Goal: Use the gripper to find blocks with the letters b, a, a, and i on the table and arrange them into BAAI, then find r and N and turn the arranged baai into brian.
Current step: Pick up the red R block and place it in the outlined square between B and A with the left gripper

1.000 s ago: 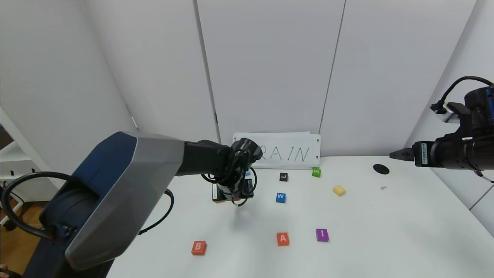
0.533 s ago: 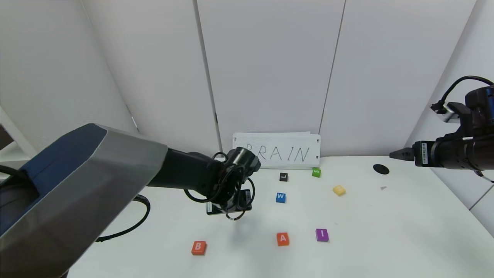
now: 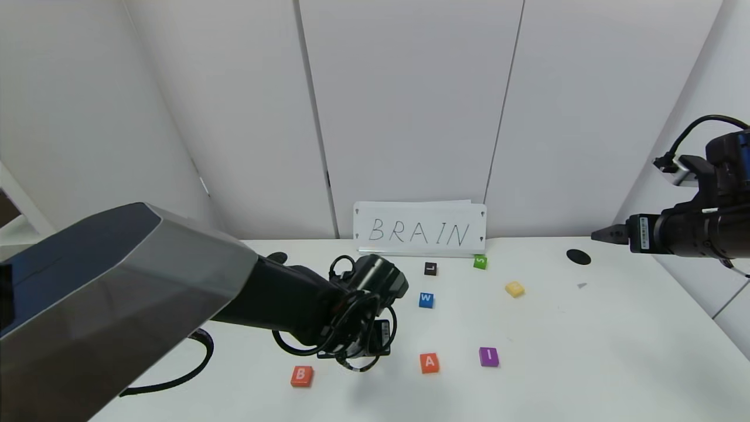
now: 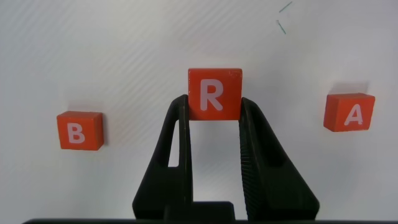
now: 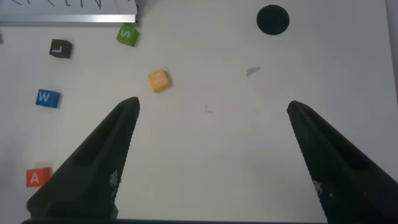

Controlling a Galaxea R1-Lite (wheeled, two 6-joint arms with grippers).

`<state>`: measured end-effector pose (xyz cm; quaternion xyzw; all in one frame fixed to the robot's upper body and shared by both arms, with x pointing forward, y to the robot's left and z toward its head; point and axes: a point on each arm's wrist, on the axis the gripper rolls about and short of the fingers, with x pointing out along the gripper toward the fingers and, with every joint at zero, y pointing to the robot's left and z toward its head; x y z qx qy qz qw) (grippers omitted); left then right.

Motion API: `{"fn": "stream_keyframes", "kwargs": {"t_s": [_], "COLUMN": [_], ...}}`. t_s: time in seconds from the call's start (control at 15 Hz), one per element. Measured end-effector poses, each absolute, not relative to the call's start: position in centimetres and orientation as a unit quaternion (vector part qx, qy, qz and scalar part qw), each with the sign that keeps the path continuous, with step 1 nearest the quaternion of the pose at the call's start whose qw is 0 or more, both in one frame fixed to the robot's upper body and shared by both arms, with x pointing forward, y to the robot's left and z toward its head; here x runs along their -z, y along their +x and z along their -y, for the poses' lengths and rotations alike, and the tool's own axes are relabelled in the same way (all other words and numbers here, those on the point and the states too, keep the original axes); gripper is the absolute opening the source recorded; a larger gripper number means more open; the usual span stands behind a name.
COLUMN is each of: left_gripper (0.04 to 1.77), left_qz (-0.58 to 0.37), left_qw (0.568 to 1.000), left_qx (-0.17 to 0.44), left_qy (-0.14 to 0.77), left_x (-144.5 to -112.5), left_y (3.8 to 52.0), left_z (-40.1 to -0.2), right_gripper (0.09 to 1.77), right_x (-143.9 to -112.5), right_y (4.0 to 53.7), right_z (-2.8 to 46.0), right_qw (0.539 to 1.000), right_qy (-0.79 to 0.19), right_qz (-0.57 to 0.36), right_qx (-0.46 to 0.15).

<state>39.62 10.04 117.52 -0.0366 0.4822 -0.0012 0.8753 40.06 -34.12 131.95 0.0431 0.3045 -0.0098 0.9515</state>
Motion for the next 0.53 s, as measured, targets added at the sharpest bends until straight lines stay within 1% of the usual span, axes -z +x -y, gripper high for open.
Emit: {"fn": "stream_keyframes", "kwargs": {"t_s": [0.2,0.53], "left_gripper": [0.50,0.50], "left_qz": [-0.487,-0.499], "left_qw": [0.873,0.866], "left_qx": [0.011,0.012], "left_qy": [-0.028,-0.018], "left_x": [-116.3,-115.2], "left_y": [38.6,37.7], "left_z": [-9.7,-9.2], "right_gripper": [1.71,1.71], "right_x": [-132.0,-132.0], "right_y": [40.0,40.0], "right_z": [34.1,34.2], "right_qw": [0.952,0.952], "right_qy": [0.043,0.044], "right_qz": [-0.304,-0.303], "right_qx": [0.010,0.011]}}
